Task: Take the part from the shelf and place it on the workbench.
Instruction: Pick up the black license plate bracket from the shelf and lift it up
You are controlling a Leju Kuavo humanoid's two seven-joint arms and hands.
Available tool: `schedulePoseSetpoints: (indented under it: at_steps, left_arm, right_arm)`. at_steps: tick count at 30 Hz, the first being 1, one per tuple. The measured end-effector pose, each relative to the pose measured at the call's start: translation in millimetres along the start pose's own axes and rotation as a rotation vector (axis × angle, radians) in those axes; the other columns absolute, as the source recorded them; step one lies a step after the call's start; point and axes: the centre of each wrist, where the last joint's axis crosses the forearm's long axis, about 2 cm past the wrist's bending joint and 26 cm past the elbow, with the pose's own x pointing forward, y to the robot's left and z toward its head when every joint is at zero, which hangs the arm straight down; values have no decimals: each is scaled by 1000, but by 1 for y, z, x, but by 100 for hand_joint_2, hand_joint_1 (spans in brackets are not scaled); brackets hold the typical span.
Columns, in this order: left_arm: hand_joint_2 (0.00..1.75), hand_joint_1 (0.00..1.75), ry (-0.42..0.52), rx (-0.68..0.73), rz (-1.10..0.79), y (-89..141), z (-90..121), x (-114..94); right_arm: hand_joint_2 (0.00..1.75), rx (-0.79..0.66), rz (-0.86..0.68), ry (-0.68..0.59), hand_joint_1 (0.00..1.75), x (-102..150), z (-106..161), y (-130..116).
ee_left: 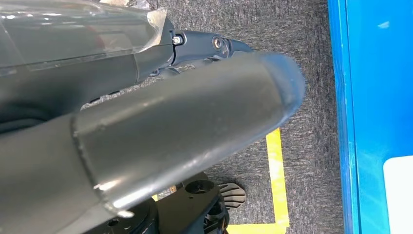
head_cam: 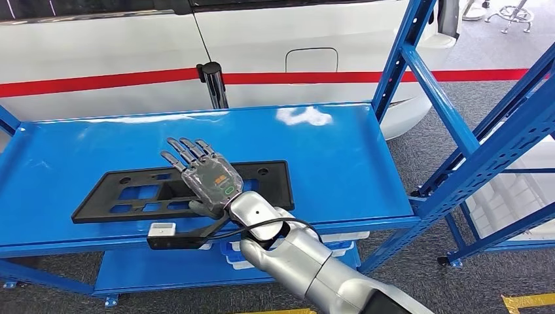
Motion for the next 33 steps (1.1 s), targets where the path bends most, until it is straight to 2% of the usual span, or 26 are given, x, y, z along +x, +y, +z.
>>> schedulePoseSetpoints:
  at_steps: [10, 19, 26, 33]
  left_arm:
    - [0, 0, 9, -2, -2, 0, 0, 0]
    - [0, 0, 12, -2, 2, -1, 0, 0]
    - [0, 0, 13, 13, 6, 0, 3, -4]
    - [0, 0, 18, 29, 10, 1, 7, -11]
  right_arm:
    - [175, 77, -47, -16, 0, 11, 1, 7]
    - [175, 65, -87, -34, 0, 23, 2, -2]
    - [175, -71, -6, -34, 0, 25, 6, -23]
    - [175, -236, -6, -35, 0, 24, 18, -52]
